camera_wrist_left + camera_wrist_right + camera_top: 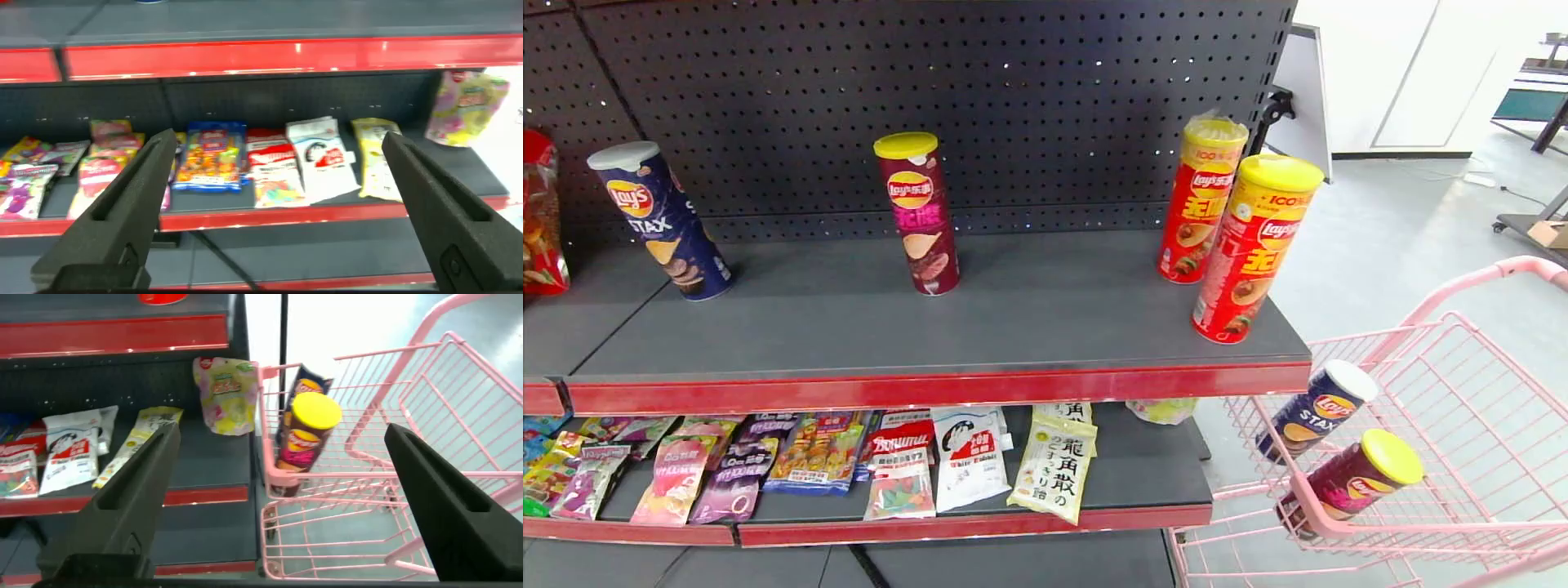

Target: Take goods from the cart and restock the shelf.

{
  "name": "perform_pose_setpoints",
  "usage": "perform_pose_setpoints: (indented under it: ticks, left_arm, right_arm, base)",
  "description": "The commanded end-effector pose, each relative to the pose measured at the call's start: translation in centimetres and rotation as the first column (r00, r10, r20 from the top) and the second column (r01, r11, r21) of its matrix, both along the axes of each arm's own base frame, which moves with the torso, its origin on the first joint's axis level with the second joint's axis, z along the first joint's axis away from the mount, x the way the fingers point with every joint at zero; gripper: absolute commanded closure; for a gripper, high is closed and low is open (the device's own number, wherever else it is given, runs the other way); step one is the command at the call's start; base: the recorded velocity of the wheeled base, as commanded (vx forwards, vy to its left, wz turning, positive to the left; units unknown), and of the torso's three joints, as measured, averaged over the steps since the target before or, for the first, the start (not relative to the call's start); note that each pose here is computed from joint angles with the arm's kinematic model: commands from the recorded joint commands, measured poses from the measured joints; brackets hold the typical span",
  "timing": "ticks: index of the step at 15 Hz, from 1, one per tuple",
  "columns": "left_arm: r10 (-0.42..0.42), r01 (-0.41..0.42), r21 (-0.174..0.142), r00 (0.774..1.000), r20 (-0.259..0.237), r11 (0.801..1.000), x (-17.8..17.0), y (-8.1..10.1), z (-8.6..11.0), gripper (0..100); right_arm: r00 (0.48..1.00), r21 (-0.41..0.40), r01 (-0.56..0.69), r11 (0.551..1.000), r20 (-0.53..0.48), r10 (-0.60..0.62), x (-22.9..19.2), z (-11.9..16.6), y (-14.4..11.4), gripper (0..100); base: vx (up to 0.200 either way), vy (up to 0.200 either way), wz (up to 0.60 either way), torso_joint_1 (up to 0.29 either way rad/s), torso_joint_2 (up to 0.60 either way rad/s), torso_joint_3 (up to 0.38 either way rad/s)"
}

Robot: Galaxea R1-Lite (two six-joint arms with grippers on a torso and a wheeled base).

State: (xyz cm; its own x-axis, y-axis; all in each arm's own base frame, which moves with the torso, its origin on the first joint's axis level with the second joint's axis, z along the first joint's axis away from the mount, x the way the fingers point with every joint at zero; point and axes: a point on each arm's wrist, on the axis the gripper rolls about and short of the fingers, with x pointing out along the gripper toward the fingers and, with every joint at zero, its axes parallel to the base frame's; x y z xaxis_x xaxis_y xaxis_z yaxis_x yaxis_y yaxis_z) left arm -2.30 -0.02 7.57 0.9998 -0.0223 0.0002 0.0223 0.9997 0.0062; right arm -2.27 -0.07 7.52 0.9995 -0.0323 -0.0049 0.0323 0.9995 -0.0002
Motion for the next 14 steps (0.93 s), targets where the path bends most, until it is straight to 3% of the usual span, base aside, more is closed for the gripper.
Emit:
perform_pose_setpoints:
  ticks: [1,5,14]
  left_arm:
    - [0.001,-0.001,0.002,1.0,0.0,1.0,0.0,0.0,0.0,0]
    - [0.001,-0.001,-0.002,1.0,-0.002,1.0,0.0,0.0,-0.02,0]
    - [0.001,-0.001,-0.002,1.0,-0.002,1.0,0.0,0.0,-0.02,0]
  right_arm:
    - [1.0,0.0,0.0,1.0,0.0,0.0,0.0,0.0,0.0,0]
    - [1.0,0.002,0.0,1.0,0.0,0.0,0.0,0.0,0.0,0]
    - [1.0,0.005,0.0,1.0,0.0,0.0,0.0,0.0,0.0,0]
  base:
    - [0.0,-0.2,0.0,-0.002,0.0,0.002]
    - [0.0,0.0,0.0,0.0,0.0,0.0]
    - [0.0,0.0,-0.6,0.002,0.0,0.003]
